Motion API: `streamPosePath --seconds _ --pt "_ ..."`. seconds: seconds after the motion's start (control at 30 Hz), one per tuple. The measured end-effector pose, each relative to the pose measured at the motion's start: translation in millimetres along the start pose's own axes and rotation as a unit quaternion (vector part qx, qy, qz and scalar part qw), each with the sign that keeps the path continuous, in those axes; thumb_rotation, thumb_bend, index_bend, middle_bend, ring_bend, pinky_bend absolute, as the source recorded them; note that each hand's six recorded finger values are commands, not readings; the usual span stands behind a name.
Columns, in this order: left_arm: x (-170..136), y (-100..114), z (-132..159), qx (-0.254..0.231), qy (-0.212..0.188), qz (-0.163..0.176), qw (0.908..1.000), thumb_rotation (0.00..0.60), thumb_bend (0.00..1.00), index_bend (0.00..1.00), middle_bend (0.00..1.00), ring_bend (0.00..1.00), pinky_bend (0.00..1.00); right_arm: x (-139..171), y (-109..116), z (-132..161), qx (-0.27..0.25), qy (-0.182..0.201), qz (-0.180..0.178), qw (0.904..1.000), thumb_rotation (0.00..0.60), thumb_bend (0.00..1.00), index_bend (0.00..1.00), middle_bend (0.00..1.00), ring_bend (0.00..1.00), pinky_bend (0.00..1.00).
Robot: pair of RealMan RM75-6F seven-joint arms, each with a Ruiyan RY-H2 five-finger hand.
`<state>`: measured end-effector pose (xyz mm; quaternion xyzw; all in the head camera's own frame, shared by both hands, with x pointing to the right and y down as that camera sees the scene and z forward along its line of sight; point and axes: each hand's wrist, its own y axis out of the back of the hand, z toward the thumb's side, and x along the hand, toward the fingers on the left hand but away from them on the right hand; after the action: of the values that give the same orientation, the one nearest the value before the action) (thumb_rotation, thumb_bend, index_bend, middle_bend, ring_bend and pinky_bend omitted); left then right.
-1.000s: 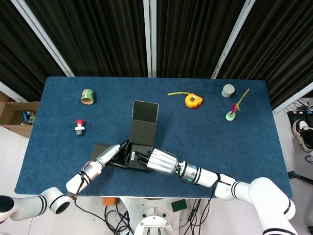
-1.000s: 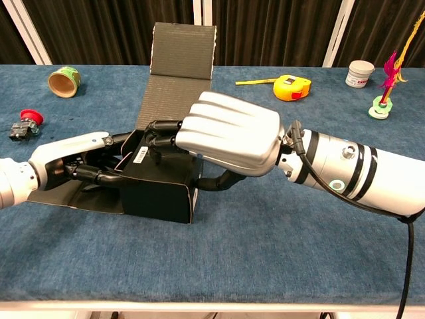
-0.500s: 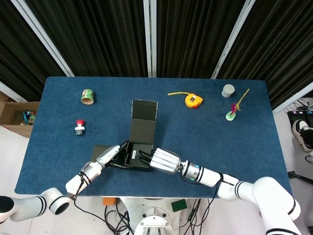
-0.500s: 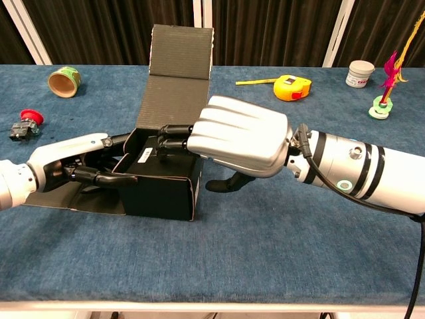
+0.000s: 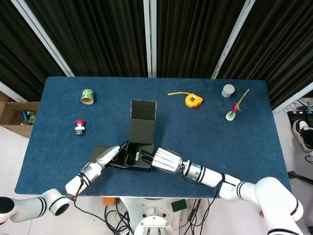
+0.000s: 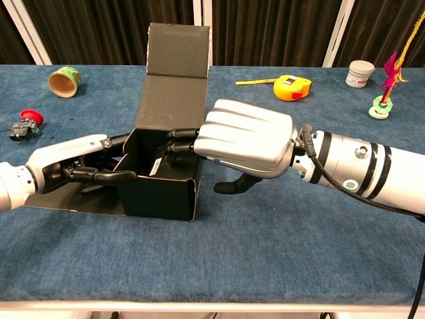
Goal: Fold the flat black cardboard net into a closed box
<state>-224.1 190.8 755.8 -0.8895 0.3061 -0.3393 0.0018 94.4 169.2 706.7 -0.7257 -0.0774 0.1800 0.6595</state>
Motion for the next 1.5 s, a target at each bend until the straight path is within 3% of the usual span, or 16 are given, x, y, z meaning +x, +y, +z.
streamPosePath --seconds 0.4,0.6,1.0,1.23,1.5 --pt "6 3 -3 0.025 -0.001 0.039 0.9989 0.4 0.05 0.39 0.4 0.56 0.88 0 5 -6 -0.005 -0.015 -0.012 0.9998 0.6 0.22 0.34 0.27 0.75 1.0" --pt "7 4 -3 0.024 -0.005 0.049 0.9985 0.438 0.05 0.42 0.46 0.56 0.88 7 10 -13 -0.015 -0.033 -0.019 0.9992 0.6 0.22 0.34 0.27 0.75 1.0" --pt "9 3 -2 0.025 -0.007 0.047 0.9986 0.442 0.05 0.43 0.45 0.56 0.88 12 -8 -9 -0.017 -0.033 0.016 0.9992 0.6 0.22 0.38 0.29 0.76 1.0" --pt "8 4 -3 0.02 -0.006 0.048 0.9986 0.44 0.05 0.42 0.44 0.56 0.88 10 -14 -6 -0.01 -0.023 0.03 0.9992 0.6 0.31 0.56 0.39 0.79 1.0" --pt "6 4 -2 0.018 -0.009 0.048 0.9987 0.442 0.05 0.41 0.44 0.56 0.88 5 -18 -5 0.002 -0.012 0.047 0.9988 0.6 0.36 0.8 0.59 0.81 1.0"
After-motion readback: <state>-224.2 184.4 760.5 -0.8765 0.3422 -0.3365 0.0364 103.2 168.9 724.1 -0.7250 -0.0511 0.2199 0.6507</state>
